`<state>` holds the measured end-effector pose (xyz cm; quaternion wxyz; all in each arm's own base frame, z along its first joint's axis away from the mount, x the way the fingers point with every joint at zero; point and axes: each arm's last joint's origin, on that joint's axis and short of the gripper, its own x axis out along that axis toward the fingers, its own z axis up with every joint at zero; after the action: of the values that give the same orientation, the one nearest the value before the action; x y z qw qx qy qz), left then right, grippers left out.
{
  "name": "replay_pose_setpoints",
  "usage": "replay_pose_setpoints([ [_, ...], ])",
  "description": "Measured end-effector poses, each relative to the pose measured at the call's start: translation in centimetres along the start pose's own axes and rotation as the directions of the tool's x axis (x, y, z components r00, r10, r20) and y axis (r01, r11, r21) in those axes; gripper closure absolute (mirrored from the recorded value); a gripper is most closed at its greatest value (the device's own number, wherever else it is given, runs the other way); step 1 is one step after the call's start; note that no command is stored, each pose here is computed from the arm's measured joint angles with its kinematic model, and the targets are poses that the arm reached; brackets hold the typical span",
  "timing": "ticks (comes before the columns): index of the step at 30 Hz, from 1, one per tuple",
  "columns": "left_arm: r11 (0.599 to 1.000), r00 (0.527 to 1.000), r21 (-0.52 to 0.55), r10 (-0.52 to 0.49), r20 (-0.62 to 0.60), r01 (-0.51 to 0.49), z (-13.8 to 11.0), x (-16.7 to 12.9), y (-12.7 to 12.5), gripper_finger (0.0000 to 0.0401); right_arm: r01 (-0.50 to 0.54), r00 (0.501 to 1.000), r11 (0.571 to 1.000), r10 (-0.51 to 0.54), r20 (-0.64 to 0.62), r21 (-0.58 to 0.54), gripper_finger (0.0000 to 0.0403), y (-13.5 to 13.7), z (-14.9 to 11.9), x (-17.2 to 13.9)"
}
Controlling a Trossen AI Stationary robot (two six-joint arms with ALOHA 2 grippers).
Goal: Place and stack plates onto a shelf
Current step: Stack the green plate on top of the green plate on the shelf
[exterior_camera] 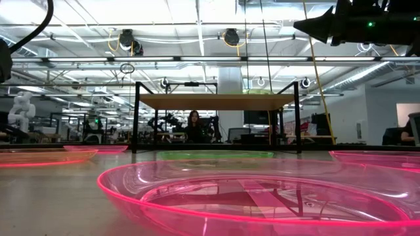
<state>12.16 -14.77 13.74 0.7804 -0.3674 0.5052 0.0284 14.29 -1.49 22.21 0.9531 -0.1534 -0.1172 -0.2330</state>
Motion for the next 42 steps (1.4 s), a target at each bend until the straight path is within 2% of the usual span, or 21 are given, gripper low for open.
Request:
replay_pose_setpoints([
  [8,1.000,0.999,0.011,-0.028,0.017,0.027,0.5,-0.1,-0.2,0.0400,0.000,1.000,1.000,0.000,0.000,0.000,0.0332,0.0,0.0,0.0],
  [12,0.997,0.997,-0.003,-0.077,0.032,0.077,1.2,-1.0,-0.4,0.0400,0.000,1.000,1.000,0.000,0.001,0.001,0.0332,0.0,0.0,0.0],
  [18,0.988,0.973,0.038,-0.156,0.170,0.151,2.7,-3.1,-0.6,0.0400,0.001,1.000,1.000,-0.001,0.003,0.002,0.0332,0.0,0.0,0.0],
  [24,0.984,0.929,0.079,-0.175,0.326,0.157,4.6,-4.8,-0.3,0.0401,0.001,1.000,1.000,-0.001,0.003,0.003,0.0332,0.0,0.0,0.0],
  [28,0.983,0.917,0.083,-0.181,0.357,0.162,5.4,-5.3,0.0,0.0401,0.001,1.000,1.000,-0.001,0.003,0.003,0.0332,0.0,0.0,0.0],
  [32,0.990,0.940,0.064,-0.143,0.309,0.129,5.5,-5.2,0.6,0.0401,0.001,1.000,1.000,-0.001,0.002,0.002,0.0332,0.0,0.0,0.0],
  [37,0.999,0.972,0.010,-0.035,0.233,0.033,4.9,-4.7,1.6,0.0401,0.000,1.000,1.000,0.000,-0.002,0.000,0.0332,0.0,0.0,0.0],
  [40,0.990,0.973,0.139,-0.036,0.228,0.004,4.7,-4.1,1.2,0.0401,-0.001,1.000,1.000,0.001,-0.006,-0.003,0.0332,0.0,-0.1,0.0],
  [42,0.968,0.970,0.247,-0.009,0.243,-0.053,4.7,-3.9,0.6,0.0401,0.004,1.000,1.000,-0.004,-0.012,-0.004,0.0332,0.0,-0.1,0.0],
])
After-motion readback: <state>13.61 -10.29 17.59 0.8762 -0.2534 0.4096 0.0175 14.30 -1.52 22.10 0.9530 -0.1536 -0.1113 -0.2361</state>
